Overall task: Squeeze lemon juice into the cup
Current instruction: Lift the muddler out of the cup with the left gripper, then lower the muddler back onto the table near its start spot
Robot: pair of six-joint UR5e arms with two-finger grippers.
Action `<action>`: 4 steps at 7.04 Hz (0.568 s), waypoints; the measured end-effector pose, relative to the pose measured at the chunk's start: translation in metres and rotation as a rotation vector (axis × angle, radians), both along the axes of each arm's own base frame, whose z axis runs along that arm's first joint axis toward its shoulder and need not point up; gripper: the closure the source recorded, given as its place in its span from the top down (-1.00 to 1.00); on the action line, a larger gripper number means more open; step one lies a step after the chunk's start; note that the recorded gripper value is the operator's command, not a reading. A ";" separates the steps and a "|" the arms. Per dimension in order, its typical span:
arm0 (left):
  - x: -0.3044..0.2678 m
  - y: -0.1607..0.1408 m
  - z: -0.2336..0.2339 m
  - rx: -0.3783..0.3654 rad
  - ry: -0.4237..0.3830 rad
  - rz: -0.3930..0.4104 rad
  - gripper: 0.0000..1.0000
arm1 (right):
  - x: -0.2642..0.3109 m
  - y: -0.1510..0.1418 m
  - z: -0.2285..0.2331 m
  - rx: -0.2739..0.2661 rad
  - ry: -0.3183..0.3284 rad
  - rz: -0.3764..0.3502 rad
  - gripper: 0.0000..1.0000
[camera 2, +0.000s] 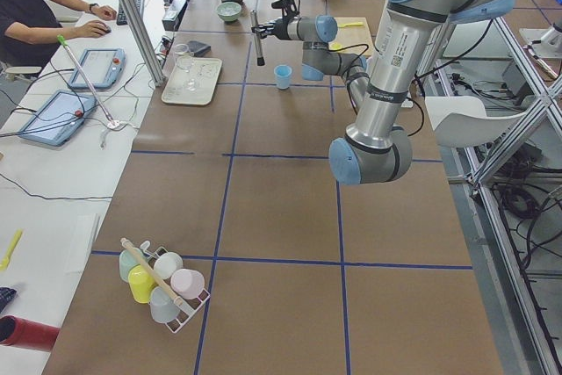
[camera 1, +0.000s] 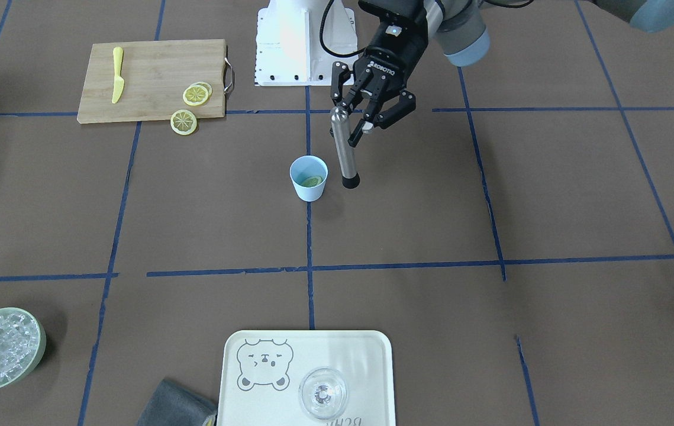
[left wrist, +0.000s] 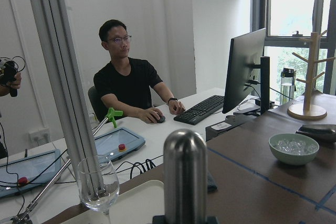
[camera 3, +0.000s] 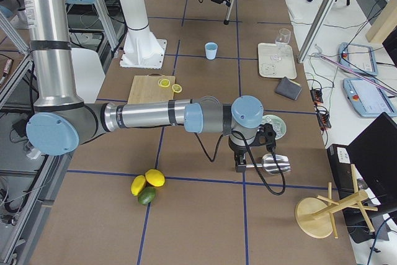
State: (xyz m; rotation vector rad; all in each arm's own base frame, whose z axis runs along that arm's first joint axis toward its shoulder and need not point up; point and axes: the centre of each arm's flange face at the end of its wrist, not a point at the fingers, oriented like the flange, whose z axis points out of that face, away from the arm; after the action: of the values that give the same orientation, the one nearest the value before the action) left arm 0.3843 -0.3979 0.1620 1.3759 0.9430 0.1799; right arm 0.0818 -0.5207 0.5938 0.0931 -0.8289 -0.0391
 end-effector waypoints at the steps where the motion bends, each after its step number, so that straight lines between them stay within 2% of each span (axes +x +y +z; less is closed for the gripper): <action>1: -0.022 -0.003 0.016 -0.056 -0.044 0.054 -1.00 | 0.000 0.000 0.000 0.001 0.000 0.000 1.00; 2: -0.044 -0.006 0.026 -0.146 -0.102 0.117 -1.00 | 0.000 0.000 0.000 0.002 0.000 0.000 1.00; 4: -0.074 -0.013 0.029 -0.391 -0.213 0.314 -1.00 | 0.001 -0.001 -0.003 0.008 0.002 0.001 1.00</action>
State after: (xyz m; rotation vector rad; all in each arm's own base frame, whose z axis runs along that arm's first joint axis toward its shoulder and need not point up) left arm 0.3106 -0.4112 0.1913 0.8285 0.9515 0.3525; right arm 0.0824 -0.5213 0.5909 0.1004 -0.8267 -0.0418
